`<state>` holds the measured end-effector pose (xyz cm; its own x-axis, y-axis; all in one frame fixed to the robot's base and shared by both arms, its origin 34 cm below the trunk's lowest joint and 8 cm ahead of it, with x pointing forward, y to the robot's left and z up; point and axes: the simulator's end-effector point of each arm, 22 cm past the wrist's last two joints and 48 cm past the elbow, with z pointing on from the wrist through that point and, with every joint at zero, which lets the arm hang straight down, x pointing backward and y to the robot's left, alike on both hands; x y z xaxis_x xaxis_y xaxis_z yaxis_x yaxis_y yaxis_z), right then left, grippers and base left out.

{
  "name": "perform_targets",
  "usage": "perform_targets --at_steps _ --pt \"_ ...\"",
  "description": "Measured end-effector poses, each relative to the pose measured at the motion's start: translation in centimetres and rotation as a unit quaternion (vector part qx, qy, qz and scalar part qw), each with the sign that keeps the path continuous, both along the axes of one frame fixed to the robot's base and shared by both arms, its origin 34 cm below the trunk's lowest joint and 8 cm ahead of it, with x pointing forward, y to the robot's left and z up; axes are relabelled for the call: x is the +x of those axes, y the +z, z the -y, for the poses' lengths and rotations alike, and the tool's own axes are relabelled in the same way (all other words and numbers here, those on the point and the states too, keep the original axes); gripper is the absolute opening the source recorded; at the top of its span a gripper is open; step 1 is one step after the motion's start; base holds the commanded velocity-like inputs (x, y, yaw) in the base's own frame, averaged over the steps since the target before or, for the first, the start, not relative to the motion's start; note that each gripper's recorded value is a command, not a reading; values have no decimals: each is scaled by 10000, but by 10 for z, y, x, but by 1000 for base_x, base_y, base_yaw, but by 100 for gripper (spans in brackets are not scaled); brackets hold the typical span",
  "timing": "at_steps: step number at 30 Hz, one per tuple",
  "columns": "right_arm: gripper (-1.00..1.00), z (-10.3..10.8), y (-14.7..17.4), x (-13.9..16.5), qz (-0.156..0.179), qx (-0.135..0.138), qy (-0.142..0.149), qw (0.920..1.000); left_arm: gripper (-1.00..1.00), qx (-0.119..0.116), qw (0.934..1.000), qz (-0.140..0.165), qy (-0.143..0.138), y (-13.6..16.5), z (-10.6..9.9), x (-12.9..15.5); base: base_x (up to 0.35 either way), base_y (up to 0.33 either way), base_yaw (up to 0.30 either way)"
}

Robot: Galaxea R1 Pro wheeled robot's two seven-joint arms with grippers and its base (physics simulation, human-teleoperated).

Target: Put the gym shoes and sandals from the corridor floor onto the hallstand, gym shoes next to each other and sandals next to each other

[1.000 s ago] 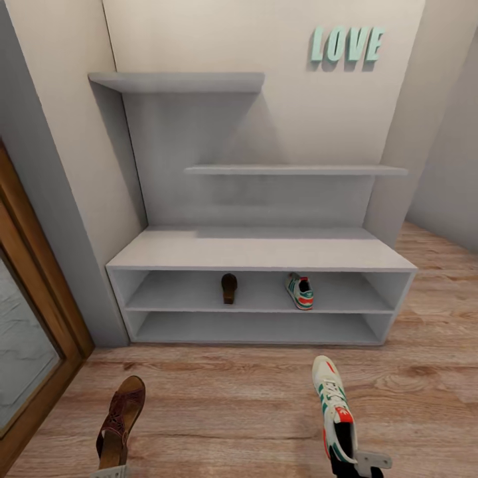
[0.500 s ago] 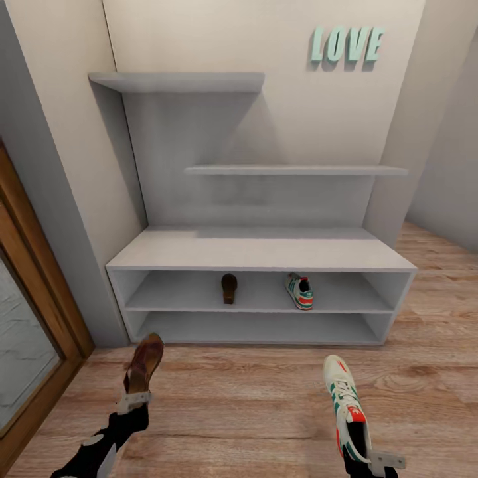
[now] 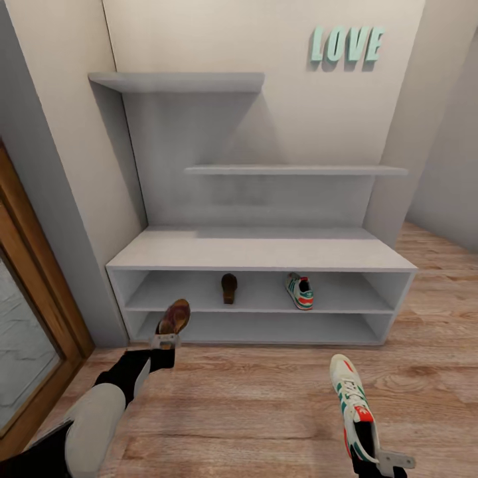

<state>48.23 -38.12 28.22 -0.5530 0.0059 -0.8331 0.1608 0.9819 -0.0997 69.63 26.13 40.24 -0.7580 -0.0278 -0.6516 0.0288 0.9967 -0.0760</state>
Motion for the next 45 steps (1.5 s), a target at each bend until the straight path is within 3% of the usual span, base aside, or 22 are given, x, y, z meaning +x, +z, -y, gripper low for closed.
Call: perform_targets --at_steps 7,13,15,17,22,29,45 --pt "-100 0 0 0 4 7 -9 10000 -100 68 10000 -64 -23 25 -3 19 0 0 -25" --pt "-100 2 0 0 1 5 -28 10000 -100 154 9998 -123 -1 20 -11 15 0 0 -261" --pt "-100 2 0 0 1 4 -28 10000 -100 186 9998 -60 30 25 -16 18 0 0 -296" --pt "-100 2 0 0 4 4 -33 10000 -100 362 9985 343 218 58 -38 39 0 0 -232" --pt "-100 2 0 0 4 -1 -41 10000 -100 427 9977 417 317 64 -46 42 0 0 -68" --pt "-100 2 -16 -5 -1 0 -42 10000 -100 680 9951 419 587 49 -61 38 0 0 -11" --pt "-100 2 -52 -28 -422 -6 -44 9991 -100 701 9958 -42 595 -13 -60 28 0 0 0"
